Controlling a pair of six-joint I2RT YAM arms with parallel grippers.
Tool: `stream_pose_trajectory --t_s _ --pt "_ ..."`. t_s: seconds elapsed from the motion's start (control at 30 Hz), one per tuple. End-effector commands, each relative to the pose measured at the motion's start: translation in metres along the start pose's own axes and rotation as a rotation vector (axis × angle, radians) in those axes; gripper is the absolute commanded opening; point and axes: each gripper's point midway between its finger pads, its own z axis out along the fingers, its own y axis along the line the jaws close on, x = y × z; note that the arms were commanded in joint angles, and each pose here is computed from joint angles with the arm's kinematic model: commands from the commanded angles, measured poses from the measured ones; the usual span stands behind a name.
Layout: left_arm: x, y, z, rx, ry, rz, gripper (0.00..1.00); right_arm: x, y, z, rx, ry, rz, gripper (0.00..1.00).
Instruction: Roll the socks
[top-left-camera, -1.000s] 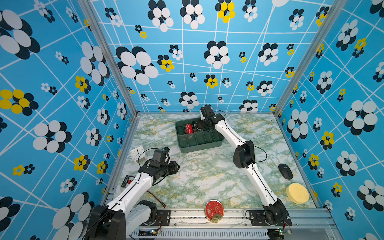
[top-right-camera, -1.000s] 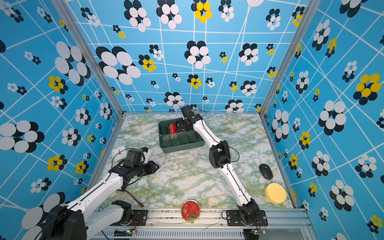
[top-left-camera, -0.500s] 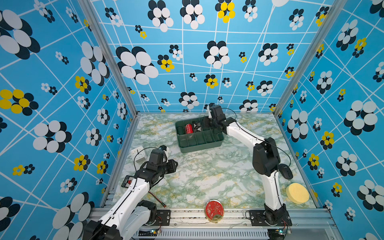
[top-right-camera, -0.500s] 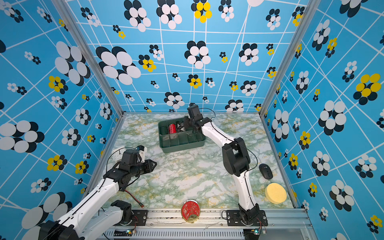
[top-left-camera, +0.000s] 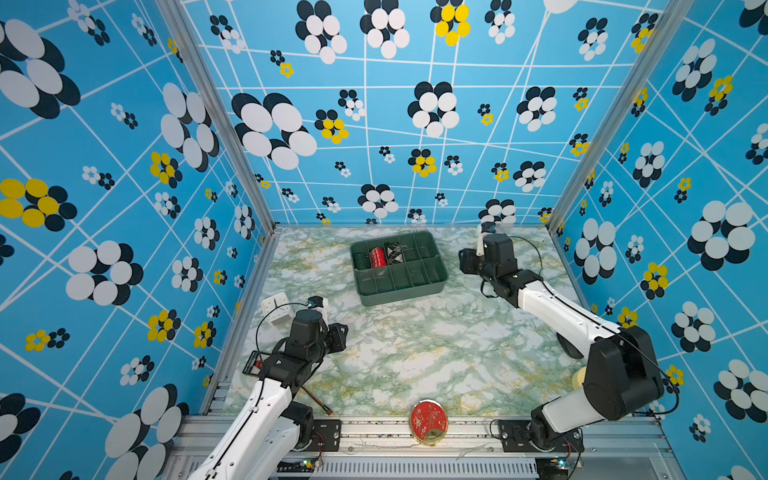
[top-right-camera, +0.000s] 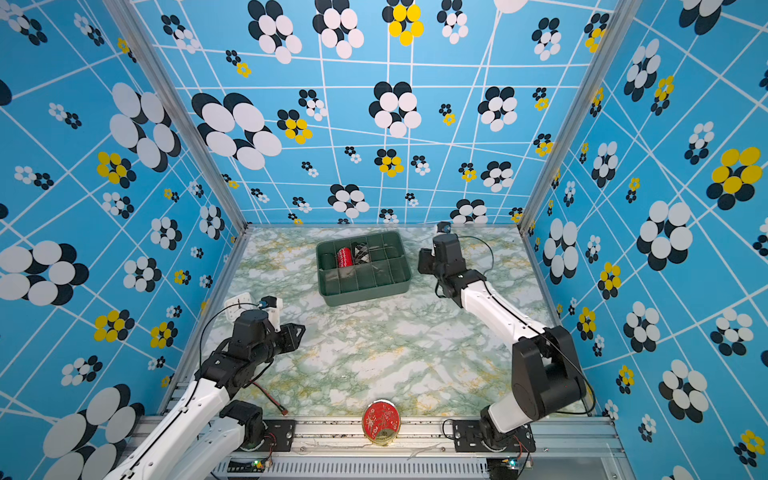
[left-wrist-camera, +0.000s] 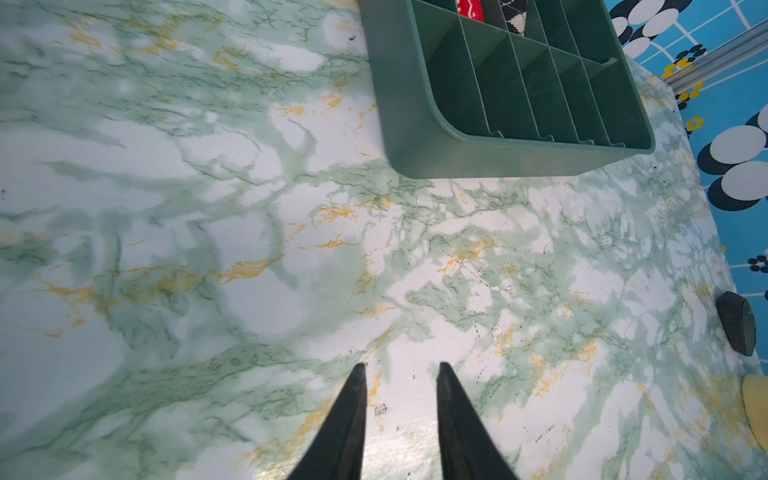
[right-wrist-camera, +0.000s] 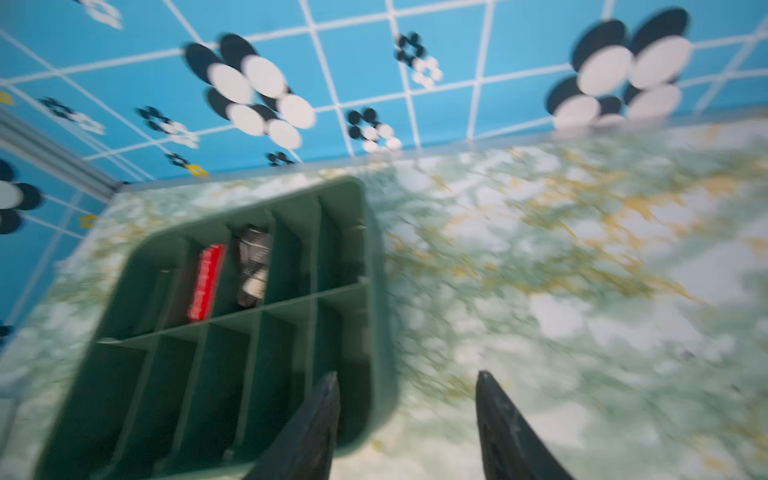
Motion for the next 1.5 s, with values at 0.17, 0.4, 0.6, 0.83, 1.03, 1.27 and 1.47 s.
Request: stream_pose_trajectory --t_s 0.17,0.4,0.6,0.83,1.03,1.27,1.47 --pt "0.002 0.003 0.002 0.001 -0.032 -0.002 0.32 0.045 -0.109 -0.024 0.276 -0.040 -0.016 0.71" --pt "-0.003 0.002 0.006 0.007 -0.054 0.010 0.33 0.052 -0.166 -0.033 0.372 -0.138 0.076 0.73" --pt "-0.008 0.007 0.008 -0.027 -0.070 0.026 0.34 0.063 -0.182 -0.018 0.422 -0.189 0.054 0.73" --pt "-0.027 0.012 0.008 -0.076 -0.151 0.068 0.34 0.059 -0.182 -0.011 0.404 -0.227 0.014 0.73" --pt "-0.048 0.015 0.012 -0.123 -0.220 0.105 0.36 0.061 -0.169 -0.008 0.327 -0.242 -0.027 0.73" --pt "-0.071 0.014 0.016 -0.151 -0.309 0.167 0.39 0.075 -0.159 -0.009 0.251 -0.330 -0.053 0.73" --pt "-0.095 0.027 0.014 -0.195 -0.427 0.183 0.60 0.074 -0.161 -0.008 0.265 -0.338 -0.047 0.75"
